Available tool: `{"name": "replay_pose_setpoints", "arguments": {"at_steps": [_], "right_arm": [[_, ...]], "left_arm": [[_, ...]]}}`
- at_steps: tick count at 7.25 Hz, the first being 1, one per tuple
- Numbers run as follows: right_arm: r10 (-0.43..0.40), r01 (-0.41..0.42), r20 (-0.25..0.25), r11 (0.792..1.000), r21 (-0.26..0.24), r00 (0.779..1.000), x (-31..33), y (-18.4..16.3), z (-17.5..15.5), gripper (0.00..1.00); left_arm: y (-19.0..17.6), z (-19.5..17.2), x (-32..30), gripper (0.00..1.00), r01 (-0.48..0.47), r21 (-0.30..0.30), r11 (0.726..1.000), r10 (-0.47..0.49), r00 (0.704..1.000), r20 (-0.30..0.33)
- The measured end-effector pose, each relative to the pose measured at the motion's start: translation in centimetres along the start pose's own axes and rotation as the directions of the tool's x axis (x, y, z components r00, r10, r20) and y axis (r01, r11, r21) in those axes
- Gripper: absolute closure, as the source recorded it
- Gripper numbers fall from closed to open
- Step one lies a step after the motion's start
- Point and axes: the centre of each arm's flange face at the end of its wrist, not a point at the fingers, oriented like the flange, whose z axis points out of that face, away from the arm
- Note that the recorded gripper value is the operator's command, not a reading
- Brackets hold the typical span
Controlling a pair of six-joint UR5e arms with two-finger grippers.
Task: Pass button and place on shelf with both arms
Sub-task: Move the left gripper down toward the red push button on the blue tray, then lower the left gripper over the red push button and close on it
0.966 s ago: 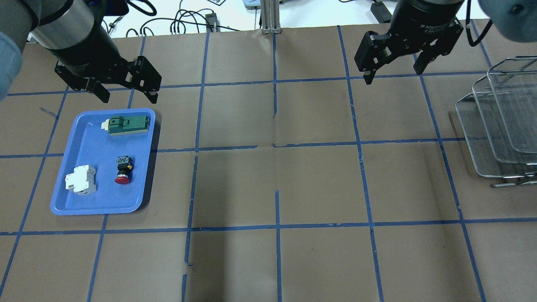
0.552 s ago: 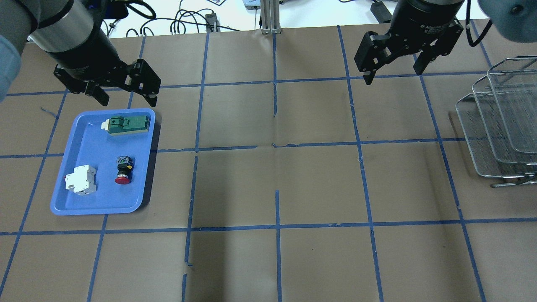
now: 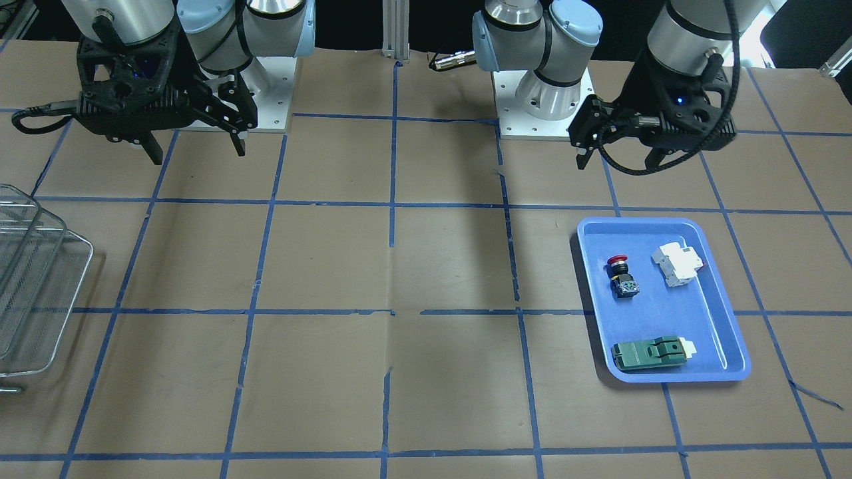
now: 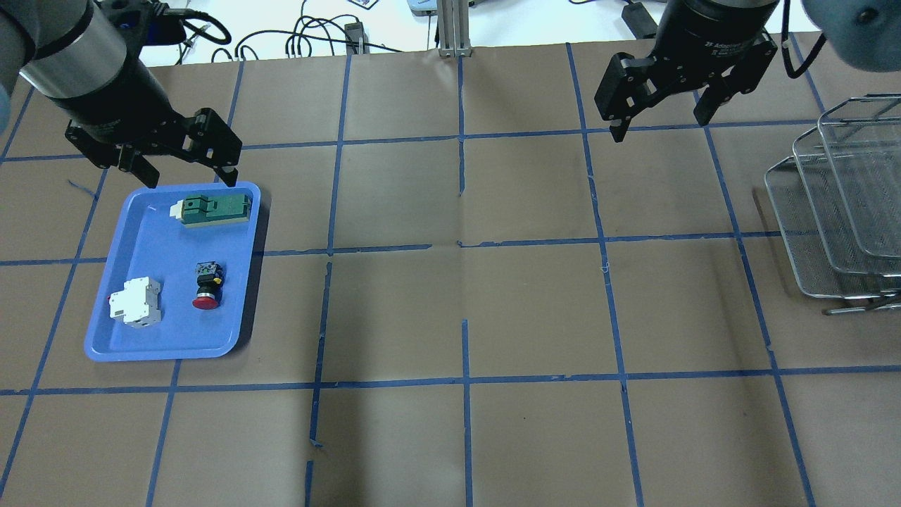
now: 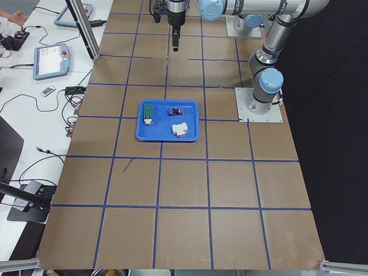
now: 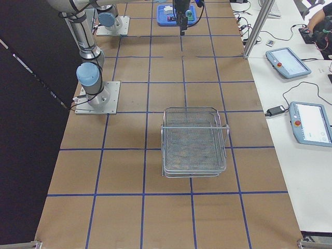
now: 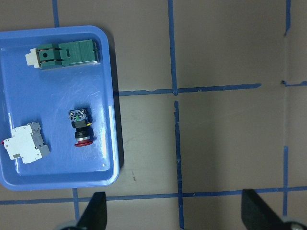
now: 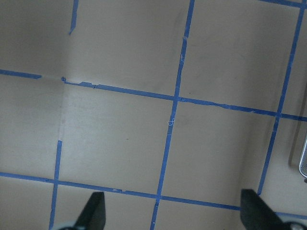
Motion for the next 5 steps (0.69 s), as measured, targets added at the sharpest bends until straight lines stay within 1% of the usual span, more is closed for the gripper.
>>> {"name": "replay_pose_setpoints", "arguments": {"at_steps": [1, 2, 3, 4, 5], "right_arm": [[0.0, 0.0, 0.0, 1.0, 0.0, 1.0, 0.0, 0.0, 0.0, 0.0], [0.0, 0.0, 0.0, 1.0, 0.0, 1.0, 0.0, 0.0, 0.0, 0.0], [0.0, 0.0, 0.0, 1.0, 0.0, 1.0, 0.0, 0.0, 0.0, 0.0], [0.0, 0.0, 0.0, 1.0, 0.0, 1.0, 0.0, 0.0, 0.0, 0.0], [0.0, 0.0, 0.0, 1.0, 0.001, 1.0, 0.0, 0.0, 0.0, 0.0]], "left_arm": [[0.1, 0.8, -1.6, 0.0, -0.006, -0.013, 1.0, 0.006, 1.0, -0.005], [0.1, 2.4, -3.4, 0.0, 0.011, -0.041, 0.999, -0.012, 1.0, -0.016], [0.0, 5.1, -5.9, 0.0, 0.052, -0.071, 0.996, -0.055, 0.998, -0.032], [-0.3, 9.4, -8.8, 0.0, 0.087, -0.085, 0.993, -0.091, 0.995, -0.047], [-0.3, 14.4, -10.8, 0.0, 0.084, -0.081, 0.993, -0.089, 0.995, -0.053]]}}
